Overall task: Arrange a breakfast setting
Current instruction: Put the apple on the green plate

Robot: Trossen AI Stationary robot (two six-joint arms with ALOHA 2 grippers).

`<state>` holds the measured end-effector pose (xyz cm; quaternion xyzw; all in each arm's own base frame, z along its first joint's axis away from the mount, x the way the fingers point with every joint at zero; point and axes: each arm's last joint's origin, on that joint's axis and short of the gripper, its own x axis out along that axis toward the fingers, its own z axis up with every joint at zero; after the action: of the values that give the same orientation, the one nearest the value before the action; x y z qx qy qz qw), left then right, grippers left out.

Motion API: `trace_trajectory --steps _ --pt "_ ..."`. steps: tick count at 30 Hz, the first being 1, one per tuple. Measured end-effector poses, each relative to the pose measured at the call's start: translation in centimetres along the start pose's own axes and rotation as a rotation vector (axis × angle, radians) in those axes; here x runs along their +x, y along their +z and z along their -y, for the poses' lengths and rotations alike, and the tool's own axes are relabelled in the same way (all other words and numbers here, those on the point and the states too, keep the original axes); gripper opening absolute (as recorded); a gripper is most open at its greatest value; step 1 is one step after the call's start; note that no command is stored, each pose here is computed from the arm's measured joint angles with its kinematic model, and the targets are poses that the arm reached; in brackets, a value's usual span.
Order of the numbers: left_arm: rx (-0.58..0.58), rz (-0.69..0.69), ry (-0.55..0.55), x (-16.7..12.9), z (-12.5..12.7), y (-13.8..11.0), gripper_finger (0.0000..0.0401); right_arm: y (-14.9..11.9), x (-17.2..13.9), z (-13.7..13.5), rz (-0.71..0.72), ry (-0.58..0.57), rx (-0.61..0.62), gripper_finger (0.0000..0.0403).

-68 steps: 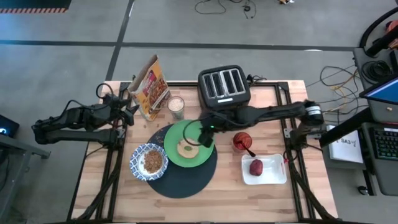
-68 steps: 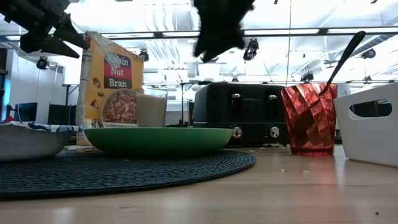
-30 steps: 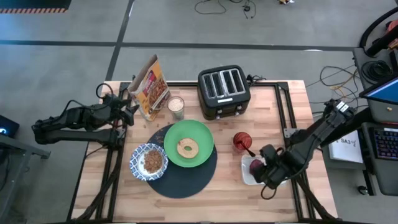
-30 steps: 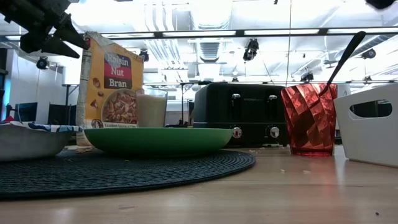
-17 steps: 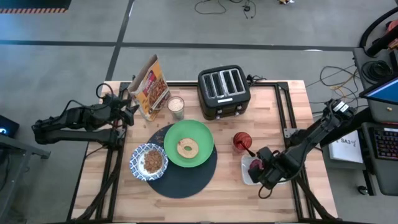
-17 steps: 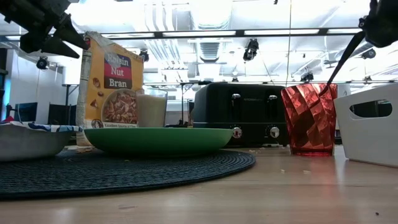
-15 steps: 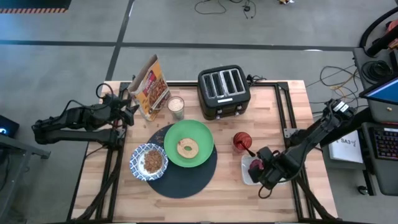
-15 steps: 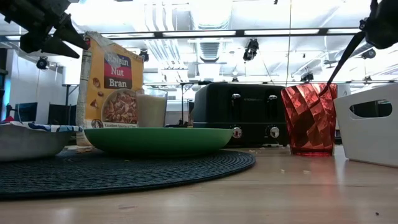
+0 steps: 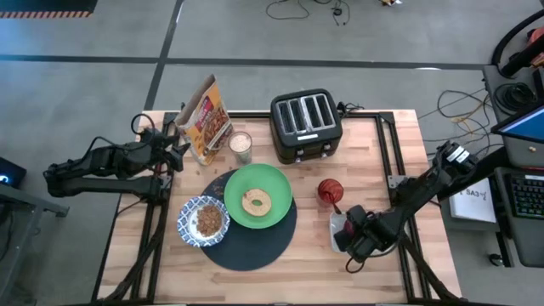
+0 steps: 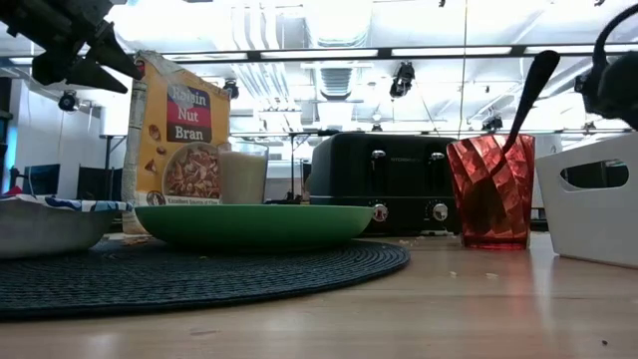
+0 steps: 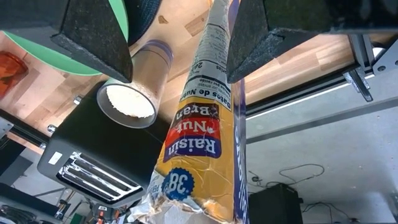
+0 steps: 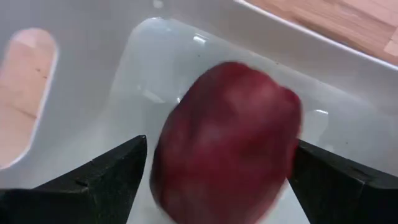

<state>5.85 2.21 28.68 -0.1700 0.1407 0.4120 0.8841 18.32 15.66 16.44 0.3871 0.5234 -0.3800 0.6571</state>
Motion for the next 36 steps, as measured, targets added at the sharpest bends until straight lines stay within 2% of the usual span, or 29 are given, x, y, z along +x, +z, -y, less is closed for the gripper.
trace_trajectory --steps 6,14,19,25,33,36 --pt "-0.005 0.0 0.0 0.0 0.0 0.0 0.0242 0.0 0.1 0.1 -0.01 -0.018 0.014 0.032" --pt "-0.005 0.0 0.0 0.0 0.0 0.0 0.0242 0.0 -0.4 0.6 -0.072 -0.062 0.032 0.0222" --pt "-0.004 -0.001 0.001 0.0 0.0 0.0 0.0242 0.4 -1.8 1.2 -0.106 -0.036 0.037 0.0222" --pt "-0.002 -0.002 0.001 0.0 0.0 0.0 0.0242 1.2 -4.5 2.0 -0.136 0.059 0.061 0.0222" --pt "-0.003 -0.002 0.001 0.0 0.0 0.0 0.0242 2.5 -10.7 2.8 -0.166 0.06 0.013 0.0221" --pt "-0.003 -0.002 0.001 0.0 0.0 0.0 0.0242 2.9 -13.2 2.7 -0.18 0.107 -0.031 0.0221"
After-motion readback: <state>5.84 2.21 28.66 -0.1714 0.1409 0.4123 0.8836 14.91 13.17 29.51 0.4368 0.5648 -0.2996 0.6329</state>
